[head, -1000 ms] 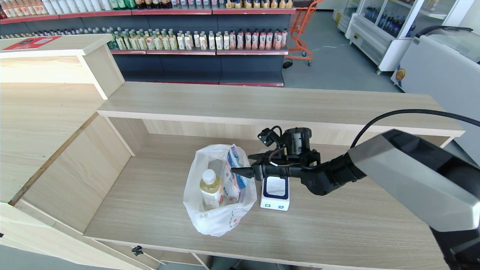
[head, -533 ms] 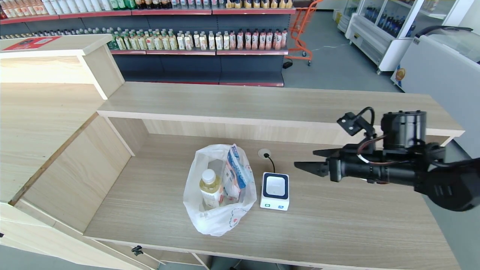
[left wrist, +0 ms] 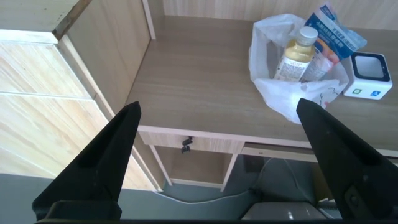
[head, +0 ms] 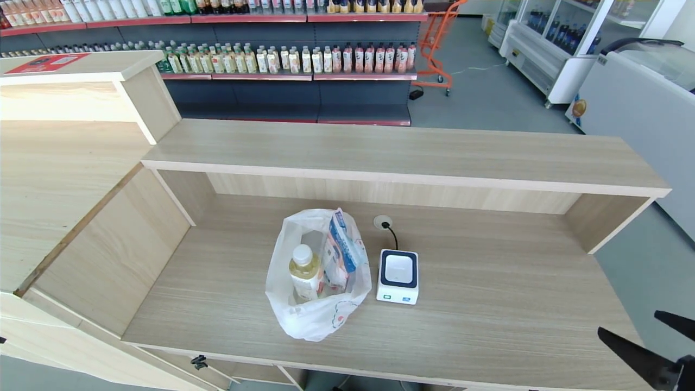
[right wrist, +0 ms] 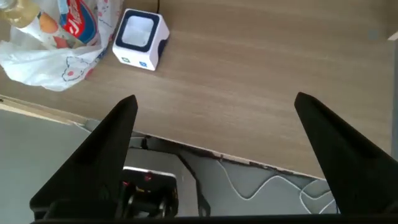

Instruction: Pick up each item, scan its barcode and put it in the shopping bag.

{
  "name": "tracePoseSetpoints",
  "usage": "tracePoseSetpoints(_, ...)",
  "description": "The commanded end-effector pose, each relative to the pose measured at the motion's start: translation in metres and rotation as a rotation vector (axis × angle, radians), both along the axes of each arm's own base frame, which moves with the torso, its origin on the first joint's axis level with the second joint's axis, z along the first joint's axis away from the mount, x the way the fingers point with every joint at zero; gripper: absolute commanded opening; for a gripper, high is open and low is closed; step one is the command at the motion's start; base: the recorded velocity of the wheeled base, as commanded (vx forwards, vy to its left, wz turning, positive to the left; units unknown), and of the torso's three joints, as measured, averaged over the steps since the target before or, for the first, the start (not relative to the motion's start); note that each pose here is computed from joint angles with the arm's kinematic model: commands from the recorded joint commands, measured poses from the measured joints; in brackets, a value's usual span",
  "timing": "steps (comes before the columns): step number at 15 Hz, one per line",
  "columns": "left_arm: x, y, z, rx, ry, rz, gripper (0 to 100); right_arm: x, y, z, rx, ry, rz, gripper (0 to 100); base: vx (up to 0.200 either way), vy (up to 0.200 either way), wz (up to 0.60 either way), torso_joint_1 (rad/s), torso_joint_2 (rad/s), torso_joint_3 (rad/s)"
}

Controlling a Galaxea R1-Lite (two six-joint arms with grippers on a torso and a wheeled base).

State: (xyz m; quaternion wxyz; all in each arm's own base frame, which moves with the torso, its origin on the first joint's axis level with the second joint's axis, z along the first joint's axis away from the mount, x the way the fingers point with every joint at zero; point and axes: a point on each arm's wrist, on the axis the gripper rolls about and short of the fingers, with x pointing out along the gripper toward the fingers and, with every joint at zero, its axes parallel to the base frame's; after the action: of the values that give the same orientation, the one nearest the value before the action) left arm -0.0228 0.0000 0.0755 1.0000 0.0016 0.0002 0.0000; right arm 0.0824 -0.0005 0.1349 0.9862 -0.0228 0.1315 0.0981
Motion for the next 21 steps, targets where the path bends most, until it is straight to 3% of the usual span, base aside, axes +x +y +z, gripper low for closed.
tracePoseSetpoints(1, 0.0, 0.0, 0.0, 0.0, 0.0, -0.002, 100, -0.077, 0.002, -0.034, 0.006, -0.179, -0.103, 100, 0.0, 0.0, 0.0, 0.0, 0.0, 0.0)
tracePoseSetpoints(3, 0.0, 0.0, 0.0, 0.0, 0.0, -0.002, 100, -0.104, 0.001, -0.061, 0.001, -0.207, -0.156, 100, 0.0, 0.0, 0.0, 0.0, 0.0, 0.0)
tracePoseSetpoints(5, 0.0, 0.0, 0.0, 0.0, 0.0, 0.0, 100, -0.106, 0.001, -0.06, 0.004, -0.259, -0.159, 100, 0.0, 0.0, 0.0, 0.0, 0.0, 0.0)
tracePoseSetpoints(10, 0.0, 0.0, 0.0, 0.0, 0.0, 0.0, 100, -0.106, 0.001, -0.059, 0.017, -0.259, -0.164, 100, 0.0, 0.0, 0.0, 0.0, 0.0, 0.0)
tracePoseSetpoints(11, 0.0, 0.0, 0.0, 0.0, 0.0, 0.0, 100, -0.106, 0.001, -0.06, 0.025, -0.257, -0.162, 0, 0.0, 0.0, 0.0, 0.0, 0.0, 0.0)
tracePoseSetpoints(17, 0.0, 0.0, 0.0, 0.001, 0.0, 0.0, 100, -0.106, 0.001, -0.06, 0.032, -0.256, -0.166, 0, 0.0, 0.0, 0.0, 0.0, 0.0, 0.0)
tracePoseSetpoints(21, 0.0, 0.0, 0.0, 0.001, 0.0, 0.0, 100, -0.106, 0.001, -0.06, 0.032, -0.256, -0.166, 0, 0.2, -0.2, 0.0, 0.001, -0.01, 0.002)
